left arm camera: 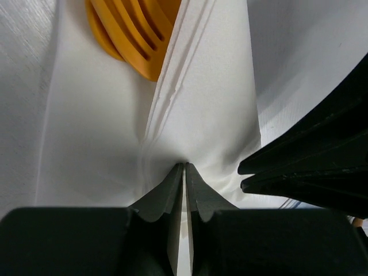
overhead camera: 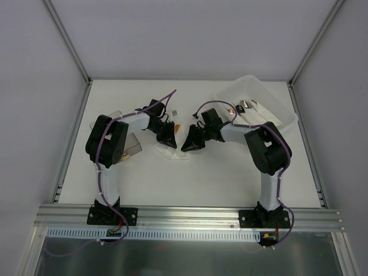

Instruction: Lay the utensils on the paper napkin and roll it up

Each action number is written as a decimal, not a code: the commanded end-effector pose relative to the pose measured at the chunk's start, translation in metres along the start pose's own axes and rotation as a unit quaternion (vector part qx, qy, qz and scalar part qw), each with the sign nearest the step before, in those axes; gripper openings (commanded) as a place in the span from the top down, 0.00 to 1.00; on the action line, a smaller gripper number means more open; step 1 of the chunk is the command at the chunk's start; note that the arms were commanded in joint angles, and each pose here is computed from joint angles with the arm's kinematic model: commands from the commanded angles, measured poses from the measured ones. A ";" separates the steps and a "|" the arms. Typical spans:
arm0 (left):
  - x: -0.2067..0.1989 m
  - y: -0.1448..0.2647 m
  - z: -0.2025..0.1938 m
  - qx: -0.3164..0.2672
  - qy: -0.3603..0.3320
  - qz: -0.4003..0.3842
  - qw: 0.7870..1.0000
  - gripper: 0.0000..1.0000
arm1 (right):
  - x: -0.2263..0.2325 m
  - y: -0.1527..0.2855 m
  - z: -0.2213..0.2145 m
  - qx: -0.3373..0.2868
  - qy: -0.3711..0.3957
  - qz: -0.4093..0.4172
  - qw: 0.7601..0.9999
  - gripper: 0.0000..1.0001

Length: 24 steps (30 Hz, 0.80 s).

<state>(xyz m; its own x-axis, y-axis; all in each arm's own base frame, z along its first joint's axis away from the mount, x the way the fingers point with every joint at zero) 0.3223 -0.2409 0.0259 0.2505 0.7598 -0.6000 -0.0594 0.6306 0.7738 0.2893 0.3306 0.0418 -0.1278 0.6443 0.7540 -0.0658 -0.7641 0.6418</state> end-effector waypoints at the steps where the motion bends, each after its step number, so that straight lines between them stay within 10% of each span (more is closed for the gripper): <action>1: 0.016 -0.011 -0.001 0.009 0.009 0.024 1.000 0.93 | 0.044 0.018 0.023 -0.041 0.056 0.065 0.995 0.81; 24: 0.023 -0.012 -0.009 0.015 0.015 0.036 0.999 0.98 | 0.014 -0.030 0.051 -0.069 0.048 -0.010 0.996 1.00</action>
<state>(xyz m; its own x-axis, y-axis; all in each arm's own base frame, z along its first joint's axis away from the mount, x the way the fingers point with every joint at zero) 0.3243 -0.2428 0.0246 0.2396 0.7567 -0.6083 -0.0542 0.6360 0.7698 0.3294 0.3518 0.0343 -0.1509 0.6468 0.7476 -0.1708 -0.7619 0.6247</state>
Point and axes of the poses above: each gripper's point midway between its finger pads, its own y axis back along the fingers, its own x axis along the line the jaws close on, z = x × y, the point moved 1 cm from there along y, back along the fingers
